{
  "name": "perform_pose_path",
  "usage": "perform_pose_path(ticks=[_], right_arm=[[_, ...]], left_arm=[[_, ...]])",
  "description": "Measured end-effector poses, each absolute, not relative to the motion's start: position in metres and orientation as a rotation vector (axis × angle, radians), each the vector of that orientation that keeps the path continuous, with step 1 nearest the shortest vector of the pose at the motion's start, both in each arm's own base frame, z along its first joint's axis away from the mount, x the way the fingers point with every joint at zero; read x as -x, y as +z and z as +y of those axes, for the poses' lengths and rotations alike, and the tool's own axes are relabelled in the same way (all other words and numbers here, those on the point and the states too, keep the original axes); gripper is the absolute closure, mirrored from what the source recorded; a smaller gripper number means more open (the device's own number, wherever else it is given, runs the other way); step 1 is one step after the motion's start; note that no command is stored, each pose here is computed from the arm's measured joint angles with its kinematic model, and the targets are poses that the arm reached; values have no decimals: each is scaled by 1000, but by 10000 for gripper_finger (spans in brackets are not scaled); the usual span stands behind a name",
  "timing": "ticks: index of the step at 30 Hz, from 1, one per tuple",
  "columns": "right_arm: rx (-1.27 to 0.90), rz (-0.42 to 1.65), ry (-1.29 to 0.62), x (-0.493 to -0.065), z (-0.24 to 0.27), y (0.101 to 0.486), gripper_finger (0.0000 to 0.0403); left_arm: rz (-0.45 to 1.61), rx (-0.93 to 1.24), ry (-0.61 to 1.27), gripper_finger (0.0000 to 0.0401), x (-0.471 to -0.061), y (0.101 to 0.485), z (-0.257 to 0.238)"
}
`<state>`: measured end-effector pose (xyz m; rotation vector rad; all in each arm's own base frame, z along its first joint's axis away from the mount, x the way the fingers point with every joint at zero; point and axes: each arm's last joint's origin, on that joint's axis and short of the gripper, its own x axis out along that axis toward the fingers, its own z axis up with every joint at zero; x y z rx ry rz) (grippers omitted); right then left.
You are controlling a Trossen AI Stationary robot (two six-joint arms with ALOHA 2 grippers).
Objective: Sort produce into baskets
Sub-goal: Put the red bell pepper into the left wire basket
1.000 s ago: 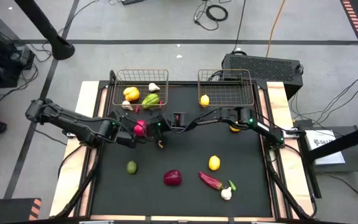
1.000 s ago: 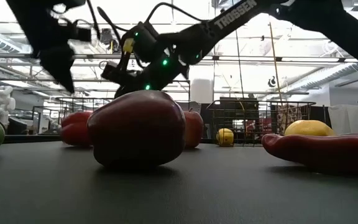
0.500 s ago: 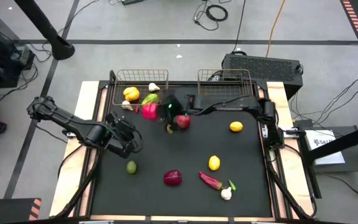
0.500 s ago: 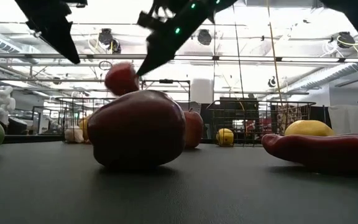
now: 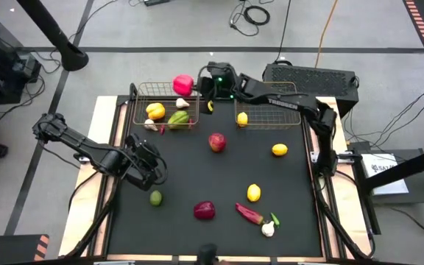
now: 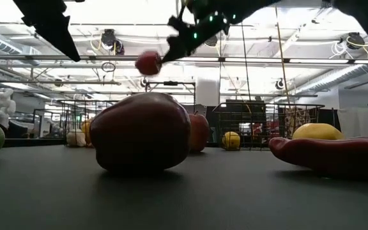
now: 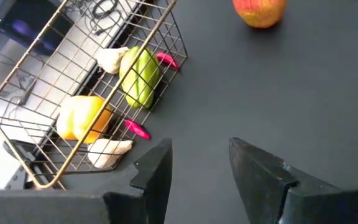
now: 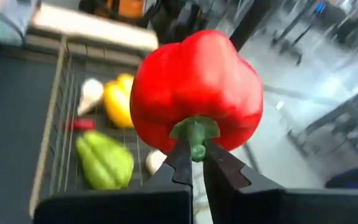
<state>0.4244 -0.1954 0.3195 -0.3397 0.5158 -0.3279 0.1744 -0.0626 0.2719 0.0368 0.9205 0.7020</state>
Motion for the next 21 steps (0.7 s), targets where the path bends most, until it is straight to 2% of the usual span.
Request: perform_pose_path(ticks=[4, 8, 21], right_arm=[[283, 624, -321, -426, -213, 288, 393], [265, 652, -304, -427, -220, 275, 390], [231, 659, -301, -429, -222, 267, 331]], left_arm=[[924, -53, 695, 235, -175, 272, -63], [920, -57, 698, 235, -175, 272, -62], [906, -32, 705, 235, -175, 272, -63]])
